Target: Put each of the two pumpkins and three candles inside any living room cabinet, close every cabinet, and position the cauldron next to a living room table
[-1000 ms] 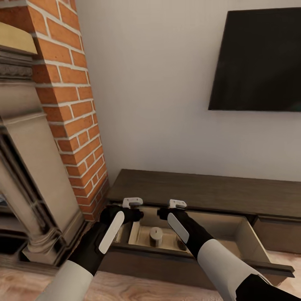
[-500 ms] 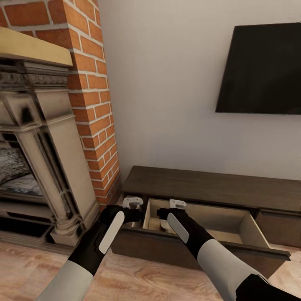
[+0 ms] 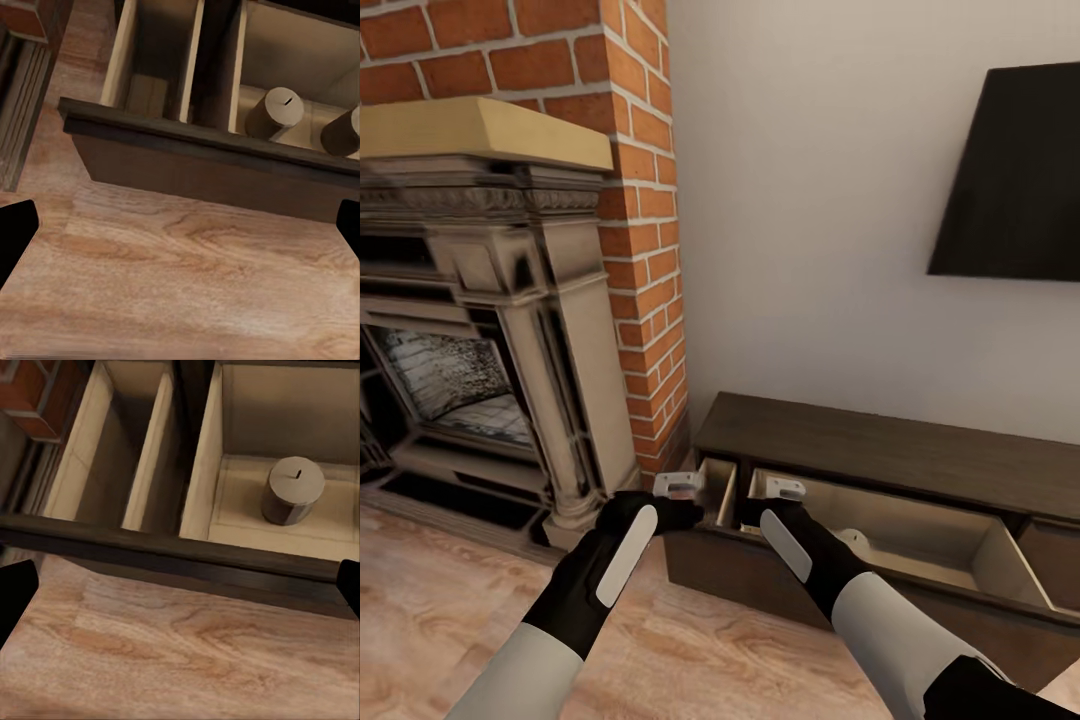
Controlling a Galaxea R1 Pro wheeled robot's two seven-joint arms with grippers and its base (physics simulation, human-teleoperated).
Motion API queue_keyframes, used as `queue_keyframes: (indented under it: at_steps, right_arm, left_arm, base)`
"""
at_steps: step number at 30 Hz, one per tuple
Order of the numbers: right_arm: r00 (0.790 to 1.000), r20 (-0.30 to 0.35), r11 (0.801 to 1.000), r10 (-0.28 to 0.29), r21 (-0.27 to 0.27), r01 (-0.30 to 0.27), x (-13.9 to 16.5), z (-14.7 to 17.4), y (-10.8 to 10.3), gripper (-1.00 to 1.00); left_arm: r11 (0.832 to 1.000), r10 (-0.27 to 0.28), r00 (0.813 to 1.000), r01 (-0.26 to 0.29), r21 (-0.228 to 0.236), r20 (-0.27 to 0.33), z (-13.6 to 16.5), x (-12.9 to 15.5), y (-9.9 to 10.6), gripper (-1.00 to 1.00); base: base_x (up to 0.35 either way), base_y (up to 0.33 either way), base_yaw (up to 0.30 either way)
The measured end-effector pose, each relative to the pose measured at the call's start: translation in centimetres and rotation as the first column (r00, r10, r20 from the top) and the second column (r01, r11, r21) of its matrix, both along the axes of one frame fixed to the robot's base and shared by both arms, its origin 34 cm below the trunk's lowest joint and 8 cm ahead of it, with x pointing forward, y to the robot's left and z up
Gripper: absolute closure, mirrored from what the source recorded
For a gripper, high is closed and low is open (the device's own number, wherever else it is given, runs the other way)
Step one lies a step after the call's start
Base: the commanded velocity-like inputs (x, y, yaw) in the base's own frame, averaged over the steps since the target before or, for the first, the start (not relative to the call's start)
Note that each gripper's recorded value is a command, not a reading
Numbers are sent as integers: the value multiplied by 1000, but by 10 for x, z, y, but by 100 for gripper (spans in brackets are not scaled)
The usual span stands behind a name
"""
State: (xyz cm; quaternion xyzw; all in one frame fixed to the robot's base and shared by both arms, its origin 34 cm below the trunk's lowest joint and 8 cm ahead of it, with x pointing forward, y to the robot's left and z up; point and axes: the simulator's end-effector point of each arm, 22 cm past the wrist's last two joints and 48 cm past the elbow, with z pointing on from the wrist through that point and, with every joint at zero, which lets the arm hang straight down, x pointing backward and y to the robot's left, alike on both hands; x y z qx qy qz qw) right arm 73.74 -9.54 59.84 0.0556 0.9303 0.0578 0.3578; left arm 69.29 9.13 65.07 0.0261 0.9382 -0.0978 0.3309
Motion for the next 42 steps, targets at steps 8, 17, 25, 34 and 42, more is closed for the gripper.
queue_keyframes:
  at_steps: [8, 17, 25, 34, 42]
  right_arm:
    - [1000, 0, 1000, 0, 0, 0, 0, 0, 0, -100]
    - [1000, 0, 1000, 1, 0, -1, 0, 0, 0, -100]
    - [1000, -1, 1000, 1, -1, -1, -1, -1, 0, -100]
    - [1000, 0, 1000, 1, -1, -1, 0, 0, 0, -100]
    - [1000, 1, 1000, 2, 0, -2, 0, 0, 1, -100]
  left_arm:
    - [1000, 0, 1000, 0, 0, 3, 1, 1, 1, -100]
    - [1000, 6, 1000, -6, 8, 4, 1, 1, 4, -100]
    - [1000, 8, 1000, -8, 14, 5, 0, 2, 7, -100]
    - [1000, 9, 1000, -9, 15, 4, 0, 2, 8, -100]
    - [1000, 8, 1000, -8, 14, 6, 1, 2, 7, -100]
  base:
    - [-1, 0, 290]
    - [0, 0, 290]
    - [0, 0, 290]
    - [0, 0, 291]
    - [0, 0, 292]
